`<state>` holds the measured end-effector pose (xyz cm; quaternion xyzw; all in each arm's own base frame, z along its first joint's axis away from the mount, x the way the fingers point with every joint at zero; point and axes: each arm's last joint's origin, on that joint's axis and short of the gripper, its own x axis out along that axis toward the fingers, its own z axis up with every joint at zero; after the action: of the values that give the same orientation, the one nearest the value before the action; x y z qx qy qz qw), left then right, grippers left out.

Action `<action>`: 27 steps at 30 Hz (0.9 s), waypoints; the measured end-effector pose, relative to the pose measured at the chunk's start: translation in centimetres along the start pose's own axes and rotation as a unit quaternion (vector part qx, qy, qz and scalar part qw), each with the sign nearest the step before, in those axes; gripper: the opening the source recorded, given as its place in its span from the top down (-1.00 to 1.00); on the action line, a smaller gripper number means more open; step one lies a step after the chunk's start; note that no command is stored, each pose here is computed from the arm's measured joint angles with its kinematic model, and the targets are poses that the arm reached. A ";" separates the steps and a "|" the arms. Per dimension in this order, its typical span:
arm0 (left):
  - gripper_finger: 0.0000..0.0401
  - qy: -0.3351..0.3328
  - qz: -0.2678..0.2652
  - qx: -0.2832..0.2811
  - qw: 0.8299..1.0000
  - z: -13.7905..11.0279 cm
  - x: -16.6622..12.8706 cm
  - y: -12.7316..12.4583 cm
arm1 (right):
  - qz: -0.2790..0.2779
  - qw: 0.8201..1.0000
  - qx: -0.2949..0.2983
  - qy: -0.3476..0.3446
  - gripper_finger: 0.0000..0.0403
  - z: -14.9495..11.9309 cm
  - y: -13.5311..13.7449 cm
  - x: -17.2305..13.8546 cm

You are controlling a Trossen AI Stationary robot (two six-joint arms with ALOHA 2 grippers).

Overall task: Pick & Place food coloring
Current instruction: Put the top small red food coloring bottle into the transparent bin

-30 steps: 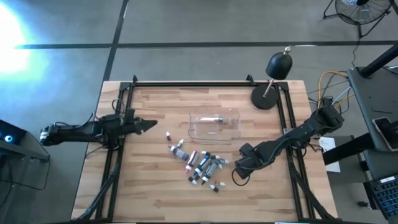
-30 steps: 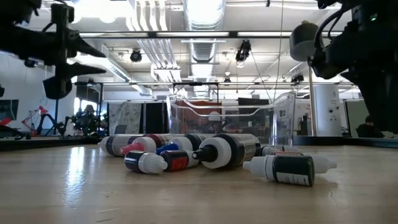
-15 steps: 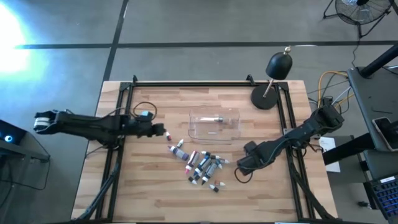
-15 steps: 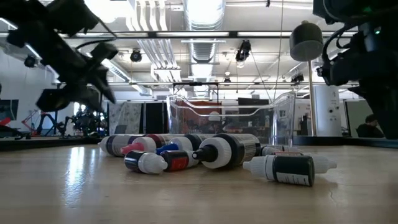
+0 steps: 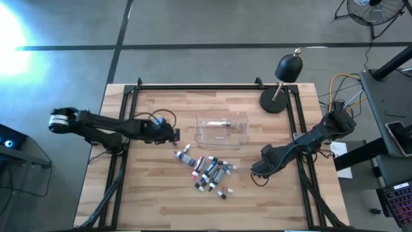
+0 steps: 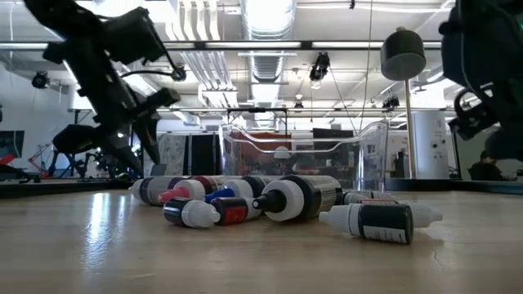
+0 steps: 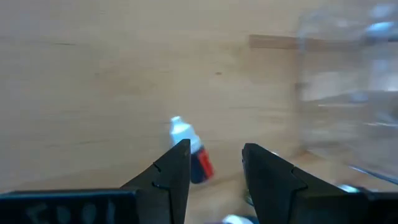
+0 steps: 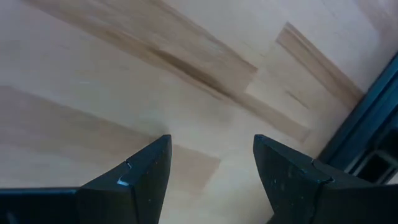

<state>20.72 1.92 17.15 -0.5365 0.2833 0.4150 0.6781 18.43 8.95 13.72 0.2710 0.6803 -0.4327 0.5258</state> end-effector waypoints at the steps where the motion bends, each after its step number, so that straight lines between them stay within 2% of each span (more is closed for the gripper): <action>1: 0.40 0.001 0.012 0.003 1.000 0.0 0.2 -0.4 | 0.000 1.000 -0.004 0.000 -0.09 0.0 -0.1 0.1; 6: 0.40 0.008 0.076 0.024 0.997 -0.2 1.9 -2.2 | -0.006 1.000 -0.007 -0.006 -0.09 0.0 -0.3 0.5; 11: 0.40 0.013 0.111 0.008 0.994 -0.6 2.9 -3.0 | -0.008 1.000 -0.008 -0.017 -0.09 0.1 -0.4 0.5; 19: 0.40 0.012 0.116 -0.019 0.993 -0.9 2.7 -3.0 | -0.010 0.999 -0.009 -0.029 -0.09 0.2 -0.4 0.5; 25: 0.40 0.016 0.124 0.002 0.992 -1.1 3.3 -2.9 | -0.009 0.999 -0.012 -0.033 -0.09 0.2 -0.4 0.5; 27: 0.40 0.019 0.107 0.011 0.994 -1.2 3.4 -3.2 | -0.008 0.999 -0.005 -0.034 -0.09 0.2 -0.4 0.5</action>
<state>25.26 1.41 15.62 -0.5034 0.3566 0.4715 0.6302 18.02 8.56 13.33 0.2481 0.6668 -0.4420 0.5464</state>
